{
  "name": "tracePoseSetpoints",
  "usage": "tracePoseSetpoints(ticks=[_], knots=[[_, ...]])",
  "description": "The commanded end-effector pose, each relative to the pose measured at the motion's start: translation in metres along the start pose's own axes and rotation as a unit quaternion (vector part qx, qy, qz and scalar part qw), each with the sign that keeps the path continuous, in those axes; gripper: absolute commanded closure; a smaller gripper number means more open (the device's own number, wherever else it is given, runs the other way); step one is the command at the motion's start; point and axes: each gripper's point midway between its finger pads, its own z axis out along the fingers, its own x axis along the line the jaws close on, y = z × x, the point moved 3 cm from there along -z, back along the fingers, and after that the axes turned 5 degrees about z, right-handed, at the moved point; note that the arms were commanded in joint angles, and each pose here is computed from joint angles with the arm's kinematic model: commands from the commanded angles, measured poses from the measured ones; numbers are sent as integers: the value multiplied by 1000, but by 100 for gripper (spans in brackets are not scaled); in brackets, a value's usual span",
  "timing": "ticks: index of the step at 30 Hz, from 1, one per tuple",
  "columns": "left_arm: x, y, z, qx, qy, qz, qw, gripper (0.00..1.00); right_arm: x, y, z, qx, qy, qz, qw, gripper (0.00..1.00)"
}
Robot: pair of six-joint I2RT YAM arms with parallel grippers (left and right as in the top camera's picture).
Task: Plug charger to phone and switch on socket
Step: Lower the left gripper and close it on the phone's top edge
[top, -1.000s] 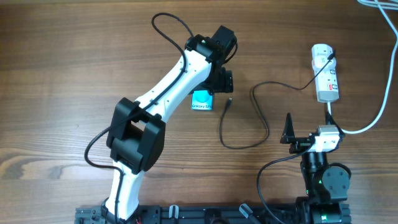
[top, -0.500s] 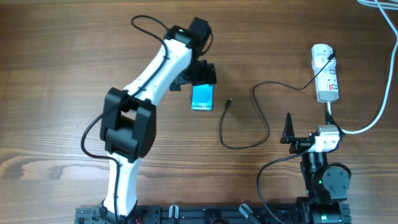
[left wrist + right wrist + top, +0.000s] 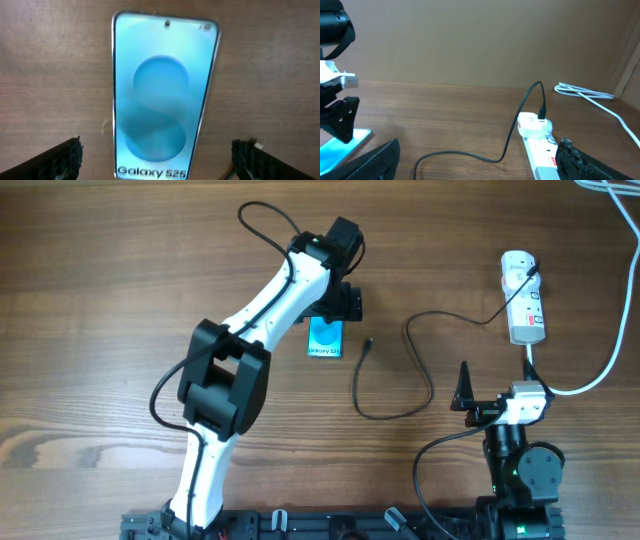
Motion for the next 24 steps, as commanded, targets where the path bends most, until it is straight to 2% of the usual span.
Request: tracePoseSetpoints(ticks=[1, 6, 10, 24], knots=[[6, 15, 2, -26, 15, 0, 1000, 0, 0, 1, 0, -3, 2, -9, 1000, 0], [3, 14, 12, -22, 16, 6, 1000, 0, 0, 1, 0, -3, 2, -9, 1000, 0], [2, 14, 23, -17, 19, 42, 999, 0, 0, 1, 0, -3, 2, -9, 1000, 0], [-2, 17, 34, -21, 17, 43, 999, 0, 0, 1, 0, -3, 2, -9, 1000, 0]])
